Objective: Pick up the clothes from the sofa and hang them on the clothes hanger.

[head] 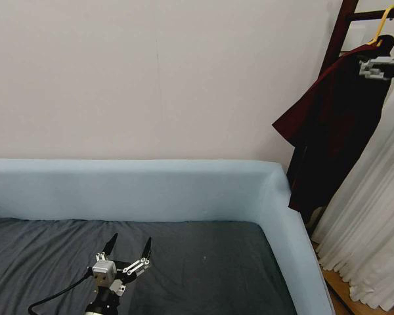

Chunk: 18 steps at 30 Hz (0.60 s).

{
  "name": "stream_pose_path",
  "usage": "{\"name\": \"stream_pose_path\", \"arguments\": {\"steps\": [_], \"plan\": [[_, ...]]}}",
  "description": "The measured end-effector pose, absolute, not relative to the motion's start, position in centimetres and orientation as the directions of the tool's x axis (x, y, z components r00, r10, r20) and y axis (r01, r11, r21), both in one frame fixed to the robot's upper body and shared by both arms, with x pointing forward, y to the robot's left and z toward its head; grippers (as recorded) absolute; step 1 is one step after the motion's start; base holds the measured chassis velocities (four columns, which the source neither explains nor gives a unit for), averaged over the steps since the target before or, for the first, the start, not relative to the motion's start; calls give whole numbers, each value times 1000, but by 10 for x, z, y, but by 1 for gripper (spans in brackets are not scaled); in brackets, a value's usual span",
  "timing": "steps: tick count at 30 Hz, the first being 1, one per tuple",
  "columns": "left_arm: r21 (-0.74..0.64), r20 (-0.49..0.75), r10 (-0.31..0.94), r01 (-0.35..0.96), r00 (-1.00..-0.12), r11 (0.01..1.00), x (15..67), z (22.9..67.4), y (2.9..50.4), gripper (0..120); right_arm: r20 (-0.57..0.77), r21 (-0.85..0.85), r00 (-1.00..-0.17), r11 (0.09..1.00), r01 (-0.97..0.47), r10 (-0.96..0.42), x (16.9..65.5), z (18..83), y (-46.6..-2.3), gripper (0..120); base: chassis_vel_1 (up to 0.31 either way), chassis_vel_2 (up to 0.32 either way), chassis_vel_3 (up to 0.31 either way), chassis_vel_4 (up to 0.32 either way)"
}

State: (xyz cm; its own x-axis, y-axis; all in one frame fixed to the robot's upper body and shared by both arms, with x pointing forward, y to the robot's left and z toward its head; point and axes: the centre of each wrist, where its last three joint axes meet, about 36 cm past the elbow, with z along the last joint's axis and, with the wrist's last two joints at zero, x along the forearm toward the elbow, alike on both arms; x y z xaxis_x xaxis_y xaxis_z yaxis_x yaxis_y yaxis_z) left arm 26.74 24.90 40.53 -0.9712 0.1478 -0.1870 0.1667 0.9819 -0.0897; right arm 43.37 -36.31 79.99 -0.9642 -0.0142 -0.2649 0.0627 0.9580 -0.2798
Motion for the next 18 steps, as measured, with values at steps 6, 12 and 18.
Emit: {"name": "stream_pose_path", "arguments": {"steps": [6,12,18], "plan": [[-90,-187,148,167,-971,982,267,405,249,100,-244,-183,-969,983,0,-46,442,751,-358,100,0,0,0,0],[-90,-187,148,167,-971,982,267,405,249,100,-206,-134,-978,991,-10,-37,436,661,-374,100,0,0,0,0],[-90,-187,148,167,-971,982,267,405,249,100,-143,-164,-989,987,-5,-29,383,560,-376,100,0,0,0,0]]}}
